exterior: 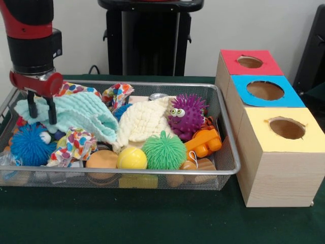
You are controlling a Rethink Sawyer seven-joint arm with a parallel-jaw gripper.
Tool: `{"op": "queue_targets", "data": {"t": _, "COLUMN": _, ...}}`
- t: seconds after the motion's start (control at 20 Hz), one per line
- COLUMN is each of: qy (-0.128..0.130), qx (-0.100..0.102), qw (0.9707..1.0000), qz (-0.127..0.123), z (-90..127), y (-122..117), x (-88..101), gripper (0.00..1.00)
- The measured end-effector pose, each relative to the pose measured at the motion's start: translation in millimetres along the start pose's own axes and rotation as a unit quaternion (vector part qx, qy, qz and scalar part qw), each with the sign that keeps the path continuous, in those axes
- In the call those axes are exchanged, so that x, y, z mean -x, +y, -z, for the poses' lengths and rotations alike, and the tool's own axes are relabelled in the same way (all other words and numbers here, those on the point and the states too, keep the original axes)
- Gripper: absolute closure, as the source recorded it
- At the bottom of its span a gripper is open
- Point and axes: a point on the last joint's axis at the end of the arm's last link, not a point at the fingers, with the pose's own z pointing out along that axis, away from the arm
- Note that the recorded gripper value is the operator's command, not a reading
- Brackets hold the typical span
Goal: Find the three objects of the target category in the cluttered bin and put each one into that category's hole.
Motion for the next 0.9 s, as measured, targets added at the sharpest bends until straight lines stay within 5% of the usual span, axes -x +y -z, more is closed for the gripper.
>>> {"op": "queue_targets", "data": {"t": 0.4, "qy": 0.037, "qx": 0.013, "qw": 0.9991, "qz": -0.018, "z": 1.9, "y": 2.6, "x": -5.0, "gripper": 0.0}}
{"op": "queue_targets", "data": {"t": 0.9, "qy": 0.085, "qx": 0.023, "qw": 0.996, "qz": -0.011, "z": 6.2, "y": 16.6, "x": -13.4, "gripper": 0.0}}
